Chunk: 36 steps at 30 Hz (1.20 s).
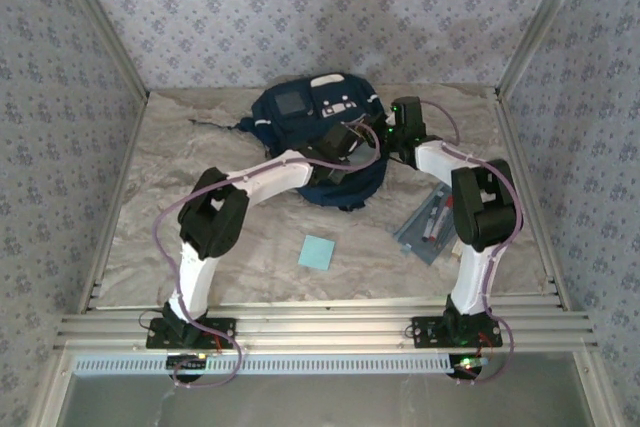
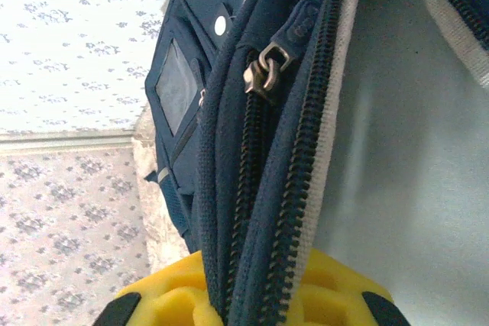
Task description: Pack books, pencil case, and school supplies into a backpack
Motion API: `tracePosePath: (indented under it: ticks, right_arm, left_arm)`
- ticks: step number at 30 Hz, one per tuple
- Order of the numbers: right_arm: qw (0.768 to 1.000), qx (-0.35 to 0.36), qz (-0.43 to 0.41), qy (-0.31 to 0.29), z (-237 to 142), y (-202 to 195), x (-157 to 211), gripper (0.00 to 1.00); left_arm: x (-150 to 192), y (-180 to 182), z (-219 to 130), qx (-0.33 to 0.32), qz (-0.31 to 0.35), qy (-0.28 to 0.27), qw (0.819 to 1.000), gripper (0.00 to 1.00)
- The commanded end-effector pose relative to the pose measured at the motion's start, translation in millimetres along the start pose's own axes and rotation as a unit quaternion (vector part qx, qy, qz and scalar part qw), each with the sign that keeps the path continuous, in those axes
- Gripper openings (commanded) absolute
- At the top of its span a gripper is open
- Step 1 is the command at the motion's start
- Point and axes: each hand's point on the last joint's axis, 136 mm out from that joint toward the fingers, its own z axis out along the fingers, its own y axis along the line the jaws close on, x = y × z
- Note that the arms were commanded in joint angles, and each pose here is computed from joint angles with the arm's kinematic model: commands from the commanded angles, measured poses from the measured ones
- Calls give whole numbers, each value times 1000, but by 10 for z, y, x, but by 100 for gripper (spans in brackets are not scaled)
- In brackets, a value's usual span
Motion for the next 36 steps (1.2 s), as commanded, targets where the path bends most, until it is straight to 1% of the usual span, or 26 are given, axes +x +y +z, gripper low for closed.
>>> tracePosePath:
  ticks: [1,3,5,8,12,16,19,26,30,32,34,36]
  right_arm:
    - [998,-57,-11,-24,6,367,-73,0]
    - [997,-67,-9,-23,8,442,-20,0]
    - [997,-79,-4,-26,10,527,-3,0]
    - [995,-95,5,-33,3,667,-59,0]
    - [993,-113,2,-38,-48,922,-164,0]
    - [992,-116,-4,-42,-99,1057,-218,0]
    - [992,-114,-3,-47,-118,1070,-235,0]
    - [993,-111,-2,-49,-106,1042,-221,0]
    - [993,-107,-6,-52,-97,1031,-216,0]
    - [993,-106,-7,-53,-95,1024,-218,0]
    - [993,-105,-7,-52,-89,1016,-203,0]
    - [993,-104,-8,-52,-88,1008,-196,0]
  left_arm:
    - [-320,138,-580,63,-126,-33,989,67]
    - [-282,199,-728,79,-171,-28,982,73]
    - [-195,235,-824,84,-197,-21,977,74]
    - [5,273,-824,73,-211,-5,975,73]
    - [227,370,-709,58,-231,10,971,69]
    - [276,456,-659,67,-260,2,963,65]
    - [322,474,-597,73,-277,6,958,61]
    - [346,353,-468,102,-309,10,946,50]
    - [410,209,-368,125,-323,34,937,49]
    - [496,178,-313,117,-322,53,938,48]
    - [618,174,-251,97,-318,77,940,44]
    - [700,168,-209,89,-321,92,938,42]
